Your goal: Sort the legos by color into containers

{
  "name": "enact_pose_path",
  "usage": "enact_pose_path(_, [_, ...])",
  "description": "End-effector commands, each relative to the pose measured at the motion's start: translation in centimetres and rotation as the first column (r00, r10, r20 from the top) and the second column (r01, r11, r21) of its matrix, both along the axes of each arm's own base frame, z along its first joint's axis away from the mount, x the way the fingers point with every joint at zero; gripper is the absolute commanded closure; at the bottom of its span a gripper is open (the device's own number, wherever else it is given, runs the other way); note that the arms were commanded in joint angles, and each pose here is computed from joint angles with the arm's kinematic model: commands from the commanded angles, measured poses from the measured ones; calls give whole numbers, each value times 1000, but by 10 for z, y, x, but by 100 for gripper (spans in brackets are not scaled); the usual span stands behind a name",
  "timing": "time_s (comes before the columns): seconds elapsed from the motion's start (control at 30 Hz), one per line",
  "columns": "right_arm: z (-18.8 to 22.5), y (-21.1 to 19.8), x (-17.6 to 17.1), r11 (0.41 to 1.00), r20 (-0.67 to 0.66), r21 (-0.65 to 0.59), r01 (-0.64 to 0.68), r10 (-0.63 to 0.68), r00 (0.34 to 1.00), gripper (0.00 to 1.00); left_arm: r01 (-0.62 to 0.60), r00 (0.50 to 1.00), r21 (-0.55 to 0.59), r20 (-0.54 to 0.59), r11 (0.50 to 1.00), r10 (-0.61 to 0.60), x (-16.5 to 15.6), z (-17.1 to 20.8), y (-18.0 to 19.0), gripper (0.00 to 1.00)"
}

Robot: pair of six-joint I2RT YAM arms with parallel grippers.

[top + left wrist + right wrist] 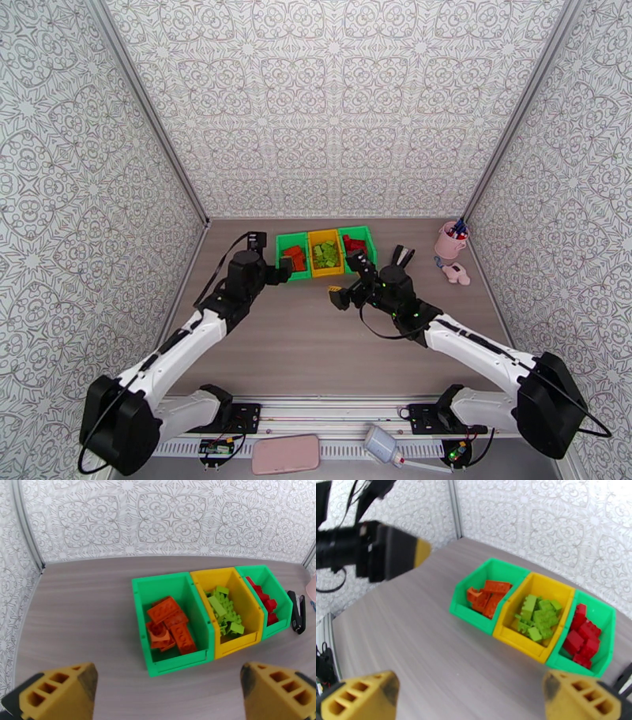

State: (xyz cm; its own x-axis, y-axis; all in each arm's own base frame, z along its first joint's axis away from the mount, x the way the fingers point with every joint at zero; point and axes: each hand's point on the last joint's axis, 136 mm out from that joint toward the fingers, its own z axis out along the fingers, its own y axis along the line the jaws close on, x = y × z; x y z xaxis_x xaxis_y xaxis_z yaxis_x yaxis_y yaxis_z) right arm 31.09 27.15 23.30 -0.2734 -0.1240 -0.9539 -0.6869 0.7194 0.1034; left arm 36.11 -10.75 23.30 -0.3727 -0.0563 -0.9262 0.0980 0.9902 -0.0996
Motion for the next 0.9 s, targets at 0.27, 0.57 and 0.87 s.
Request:
enact_pose_path(0.27, [-29,-130,49,854,154,-170,491,-469,870,0,-73,987,192,155,979,44,-15,-27,48,0])
enact_pose_path(0.57, [-74,-233,68,647,171,-250,721,-703,690,0,-184,983,248,49,951,177,6,-101,98,0])
enact_pose_path(0.87, [-105,-270,90,632,120,-120,765,-756,643,0,-162,985,201,87,966,147,39,-107,117,0])
